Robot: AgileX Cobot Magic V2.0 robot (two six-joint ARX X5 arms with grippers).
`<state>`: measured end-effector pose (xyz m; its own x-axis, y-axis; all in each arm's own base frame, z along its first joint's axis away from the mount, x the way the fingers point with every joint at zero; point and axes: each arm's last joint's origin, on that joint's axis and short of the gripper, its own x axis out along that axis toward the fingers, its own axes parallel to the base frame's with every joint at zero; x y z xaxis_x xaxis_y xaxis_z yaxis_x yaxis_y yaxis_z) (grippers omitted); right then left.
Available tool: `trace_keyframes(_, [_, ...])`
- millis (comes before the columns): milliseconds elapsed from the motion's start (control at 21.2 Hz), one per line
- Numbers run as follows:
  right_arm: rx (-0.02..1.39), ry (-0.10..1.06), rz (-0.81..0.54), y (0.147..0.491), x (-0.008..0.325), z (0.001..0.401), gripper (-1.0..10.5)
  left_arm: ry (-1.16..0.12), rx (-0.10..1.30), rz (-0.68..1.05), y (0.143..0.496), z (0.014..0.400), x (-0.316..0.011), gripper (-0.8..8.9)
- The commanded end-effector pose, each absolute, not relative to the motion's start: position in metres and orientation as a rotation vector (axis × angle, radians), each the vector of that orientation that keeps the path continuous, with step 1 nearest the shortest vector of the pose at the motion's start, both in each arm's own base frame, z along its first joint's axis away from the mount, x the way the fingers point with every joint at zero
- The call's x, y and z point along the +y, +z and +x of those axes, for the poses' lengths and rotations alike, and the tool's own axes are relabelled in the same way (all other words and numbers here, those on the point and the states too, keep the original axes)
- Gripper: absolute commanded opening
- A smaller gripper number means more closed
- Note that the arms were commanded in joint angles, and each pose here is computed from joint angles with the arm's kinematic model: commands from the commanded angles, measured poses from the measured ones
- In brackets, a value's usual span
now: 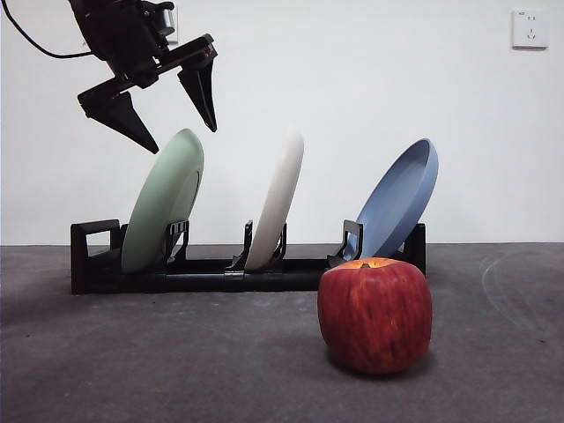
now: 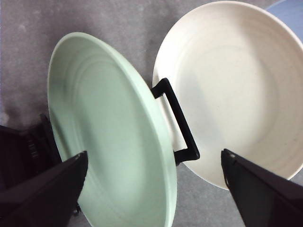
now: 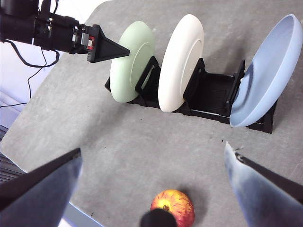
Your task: Take the green plate from the plate rack,put the plate on the table,take the apple from the table,put the apple in the plate
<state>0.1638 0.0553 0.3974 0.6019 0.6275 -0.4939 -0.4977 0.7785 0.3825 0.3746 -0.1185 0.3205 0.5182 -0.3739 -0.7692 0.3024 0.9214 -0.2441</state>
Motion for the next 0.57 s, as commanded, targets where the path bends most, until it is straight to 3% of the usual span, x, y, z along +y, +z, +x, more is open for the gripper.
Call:
trace_keyframes(47, [0.644, 0.663, 0.203, 0.3985, 0.0556, 0.1638, 5.0, -0.409, 0.952, -0.069, 0.3151, 0.3772, -0.1195, 4.46])
trace_keyframes(189, [0.644, 0.663, 0.203, 0.3985, 0.0556, 0.1638, 5.0, -0.410, 0.952, -0.067, 0.3151, 0.3772, -0.1195, 2.11])
trace_keyframes(425, [0.644, 0.663, 0.203, 0.3985, 0.0556, 0.1638, 5.0, -0.425, 0.945, -0.038, 0.3151, 0.3772, -0.1195, -0.14])
trace_keyframes(567, [0.644, 0.663, 0.203, 0.3985, 0.0556, 0.1638, 5.0, -0.424, 0.950, -0.038, 0.3148, 0.3768, -0.1194, -0.13])
